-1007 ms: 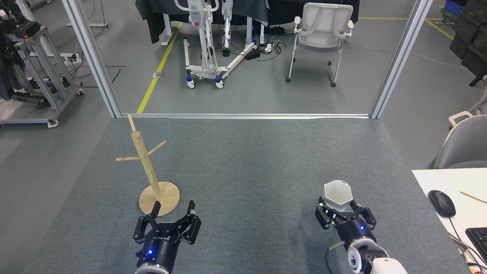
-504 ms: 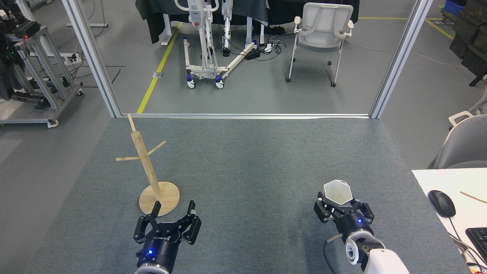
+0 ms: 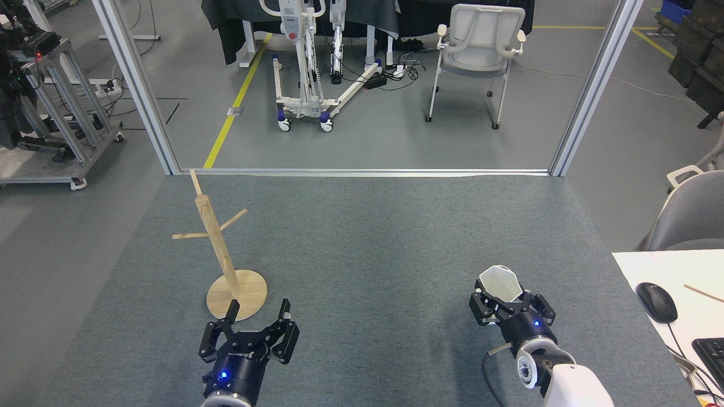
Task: Hang cup on storage rack
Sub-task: 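Lift the cup and carry it toward the left gripper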
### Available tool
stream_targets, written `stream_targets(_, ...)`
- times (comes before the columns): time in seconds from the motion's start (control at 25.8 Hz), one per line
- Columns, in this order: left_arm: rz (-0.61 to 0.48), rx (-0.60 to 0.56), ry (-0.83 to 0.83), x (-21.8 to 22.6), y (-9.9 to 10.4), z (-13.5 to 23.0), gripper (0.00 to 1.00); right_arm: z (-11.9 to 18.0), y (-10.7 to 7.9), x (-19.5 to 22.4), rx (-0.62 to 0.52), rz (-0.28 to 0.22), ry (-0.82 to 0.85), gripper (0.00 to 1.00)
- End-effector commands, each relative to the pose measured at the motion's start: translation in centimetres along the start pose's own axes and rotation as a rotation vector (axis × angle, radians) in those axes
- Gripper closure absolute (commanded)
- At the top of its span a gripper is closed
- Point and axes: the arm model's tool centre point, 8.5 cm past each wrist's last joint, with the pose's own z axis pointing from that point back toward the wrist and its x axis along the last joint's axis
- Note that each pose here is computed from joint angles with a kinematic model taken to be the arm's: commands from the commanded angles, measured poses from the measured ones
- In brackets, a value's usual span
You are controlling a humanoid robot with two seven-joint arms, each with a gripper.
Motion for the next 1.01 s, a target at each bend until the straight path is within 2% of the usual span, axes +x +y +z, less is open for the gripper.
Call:
stream_targets(0.0,0.000,-0.003,0.000,0.0,-0.1,0.0,0.01,0.0,-0.3,0.6,-0.001,0.007,-0.091,0.77)
stream_targets(0.04,0.000,-0.003,0.000,0.0,-0.1,0.0,0.01,0.2,-0.6,1.0,-0.008,0.012,-0.156,0.80)
stream_targets(0.23,-0.001,0.014,-0.006,0.0,0.1,0.0,0.01,1.9,-3.2,0.6,-0.034,0.086,-0.478,0.83)
stream_targets(0.31,-0.001,0.035,-0.006,0.0,0.3,0.0,0.01,2.6,-5.8,-0.1,-0.090,0.100,-0.576,0.83)
stream_targets(0.39,0.000,0.054,-0.008,0.0,0.5,0.0,0.01,3.1,-7.2,-0.5,-0.111,0.084,-0.625,0.85)
stream_targets(0.46,-0.002,0.064,-0.009,0.0,0.7,-0.1,0.01,3.2,-8.2,-0.3,-0.113,0.039,-0.641,0.85)
stream_targets(0.54,-0.002,0.071,-0.018,0.1,0.9,-0.2,0.01,2.9,-10.4,-0.2,-0.101,0.021,-0.661,0.89)
stream_targets(0.62,-0.002,0.074,-0.022,0.2,1.0,-0.3,0.01,2.5,-11.7,0.7,-0.072,-0.003,-0.694,0.93)
stream_targets(0.74,0.000,0.080,-0.048,0.5,1.2,-0.5,0.01,2.0,-14.1,2.7,-0.055,0.050,-0.742,0.94)
stream_targets(0.85,-0.003,0.083,-0.107,1.3,1.6,-1.1,0.01,0.9,-16.7,6.3,-0.070,0.107,-0.814,0.94)
stream_targets(0.97,-0.006,0.097,-0.166,2.1,2.3,-1.8,0.01,0.3,-18.6,9.7,-0.083,0.161,-0.883,0.95)
